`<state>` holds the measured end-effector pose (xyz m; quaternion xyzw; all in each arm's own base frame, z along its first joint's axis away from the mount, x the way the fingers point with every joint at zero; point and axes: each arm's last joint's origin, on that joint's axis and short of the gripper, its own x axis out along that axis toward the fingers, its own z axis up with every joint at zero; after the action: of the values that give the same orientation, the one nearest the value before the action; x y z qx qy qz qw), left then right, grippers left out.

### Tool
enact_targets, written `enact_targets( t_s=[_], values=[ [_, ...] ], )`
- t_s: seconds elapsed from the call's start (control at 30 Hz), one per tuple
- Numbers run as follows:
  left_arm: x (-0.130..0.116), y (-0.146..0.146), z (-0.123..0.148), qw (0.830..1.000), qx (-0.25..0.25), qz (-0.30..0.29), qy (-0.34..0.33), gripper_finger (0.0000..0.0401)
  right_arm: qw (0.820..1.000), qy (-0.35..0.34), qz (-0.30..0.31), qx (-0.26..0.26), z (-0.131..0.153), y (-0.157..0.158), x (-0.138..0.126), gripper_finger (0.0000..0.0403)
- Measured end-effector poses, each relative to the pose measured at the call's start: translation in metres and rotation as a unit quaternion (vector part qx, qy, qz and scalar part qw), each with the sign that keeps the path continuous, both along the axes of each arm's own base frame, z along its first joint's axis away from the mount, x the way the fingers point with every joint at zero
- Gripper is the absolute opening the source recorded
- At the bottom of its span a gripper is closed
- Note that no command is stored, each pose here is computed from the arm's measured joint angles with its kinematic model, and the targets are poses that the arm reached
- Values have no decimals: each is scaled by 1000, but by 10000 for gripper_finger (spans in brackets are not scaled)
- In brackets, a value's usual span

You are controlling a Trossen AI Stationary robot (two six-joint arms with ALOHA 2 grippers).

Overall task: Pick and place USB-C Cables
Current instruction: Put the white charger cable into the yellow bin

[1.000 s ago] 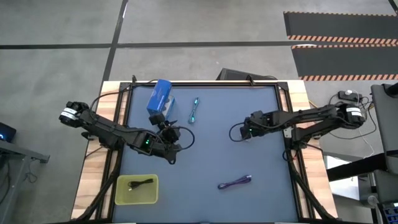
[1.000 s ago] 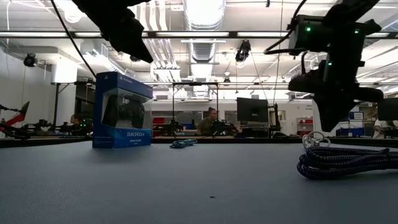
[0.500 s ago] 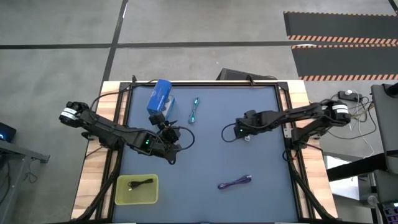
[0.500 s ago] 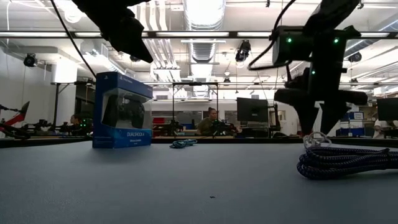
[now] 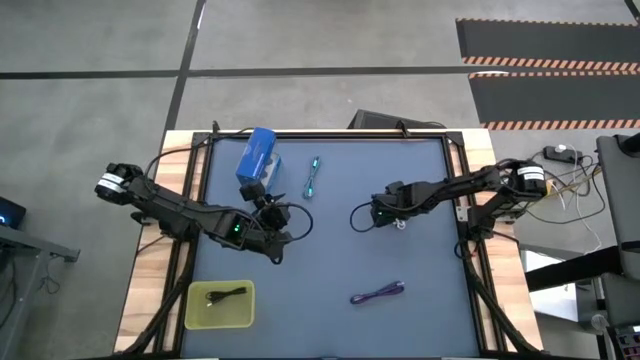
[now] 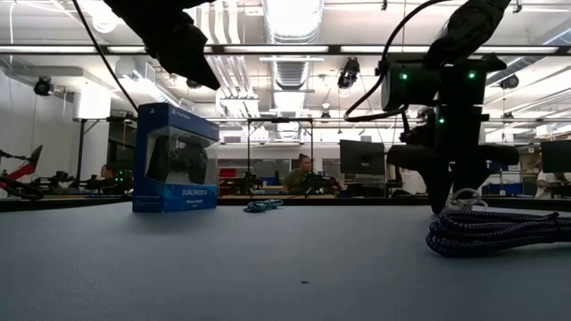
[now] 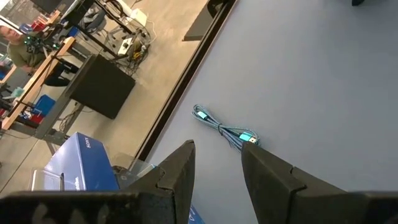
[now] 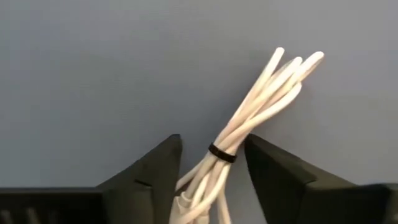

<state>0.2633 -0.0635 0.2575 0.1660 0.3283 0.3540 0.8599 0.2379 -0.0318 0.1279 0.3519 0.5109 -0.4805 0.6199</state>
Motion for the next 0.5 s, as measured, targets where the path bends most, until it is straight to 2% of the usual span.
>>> enact_targets(
  t_s=[0.27, 0.5],
  values=[
    [0, 0, 0, 1000, 0, 0, -1, 116, 1000, -22, 7, 2, 4, 1, 1, 30],
    [0, 0, 0, 1000, 0, -2, 1, 116, 998, -28, 51, 0, 15, 1, -3, 37]
  ],
)
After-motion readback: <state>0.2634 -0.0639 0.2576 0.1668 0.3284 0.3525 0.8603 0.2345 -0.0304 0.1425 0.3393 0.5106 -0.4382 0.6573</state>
